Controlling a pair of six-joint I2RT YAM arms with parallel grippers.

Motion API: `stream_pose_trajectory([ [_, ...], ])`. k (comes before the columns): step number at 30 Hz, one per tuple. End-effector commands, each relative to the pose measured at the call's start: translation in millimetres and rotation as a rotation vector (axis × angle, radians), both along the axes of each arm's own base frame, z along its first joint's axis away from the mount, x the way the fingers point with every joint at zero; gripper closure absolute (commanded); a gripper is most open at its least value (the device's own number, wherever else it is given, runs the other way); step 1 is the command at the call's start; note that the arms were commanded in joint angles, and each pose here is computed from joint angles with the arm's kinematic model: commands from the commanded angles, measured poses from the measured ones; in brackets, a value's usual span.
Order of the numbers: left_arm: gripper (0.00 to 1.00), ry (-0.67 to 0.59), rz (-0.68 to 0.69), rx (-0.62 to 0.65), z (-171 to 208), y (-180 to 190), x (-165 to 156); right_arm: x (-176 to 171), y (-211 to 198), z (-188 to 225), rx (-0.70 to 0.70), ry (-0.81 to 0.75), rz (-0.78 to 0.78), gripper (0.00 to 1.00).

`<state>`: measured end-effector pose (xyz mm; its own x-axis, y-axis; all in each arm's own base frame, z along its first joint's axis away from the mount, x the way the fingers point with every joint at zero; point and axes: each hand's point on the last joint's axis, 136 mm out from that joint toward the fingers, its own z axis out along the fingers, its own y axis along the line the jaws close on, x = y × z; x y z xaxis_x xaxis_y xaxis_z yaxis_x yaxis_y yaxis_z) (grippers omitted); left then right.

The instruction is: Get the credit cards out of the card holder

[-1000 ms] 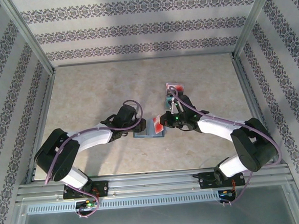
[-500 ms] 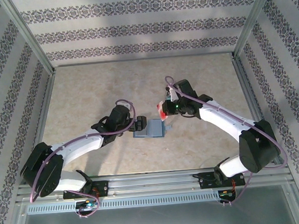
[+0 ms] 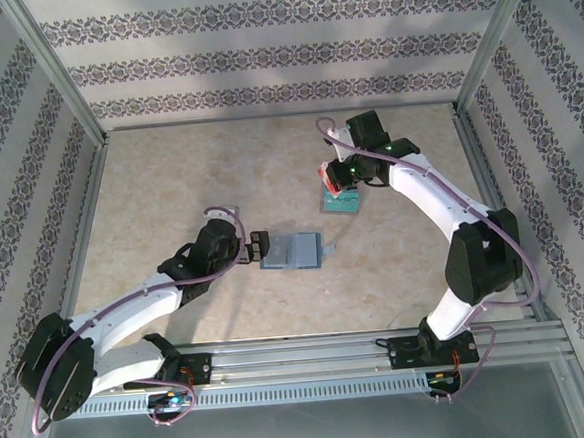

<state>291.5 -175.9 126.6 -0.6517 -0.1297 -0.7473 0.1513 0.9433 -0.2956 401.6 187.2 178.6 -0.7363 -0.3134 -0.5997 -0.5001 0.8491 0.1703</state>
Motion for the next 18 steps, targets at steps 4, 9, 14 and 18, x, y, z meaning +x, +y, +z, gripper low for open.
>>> stream_pose_trajectory([
  [4, 0.01, -0.070, 0.078, 0.040, 14.8, 23.9, 3.2, 11.6, -6.8, -2.8, -0.171, -0.093, 0.226, 1.00],
  [9, 0.01, -0.078, 0.105, 0.070, 17.5, 33.0, 1.3, 28.7, -20.5, -12.8, -0.329, -0.130, 0.288, 1.00],
  [14, 0.01, -0.079, 0.127, 0.083, 17.6, 38.3, 1.3, 46.4, -36.0, -26.6, -0.444, -0.125, 0.308, 1.00],
  [18, 0.01, -0.074, 0.132, 0.099, 17.5, 39.9, 2.2, 55.1, -35.6, -30.6, -0.446, -0.137, 0.332, 1.00],
])
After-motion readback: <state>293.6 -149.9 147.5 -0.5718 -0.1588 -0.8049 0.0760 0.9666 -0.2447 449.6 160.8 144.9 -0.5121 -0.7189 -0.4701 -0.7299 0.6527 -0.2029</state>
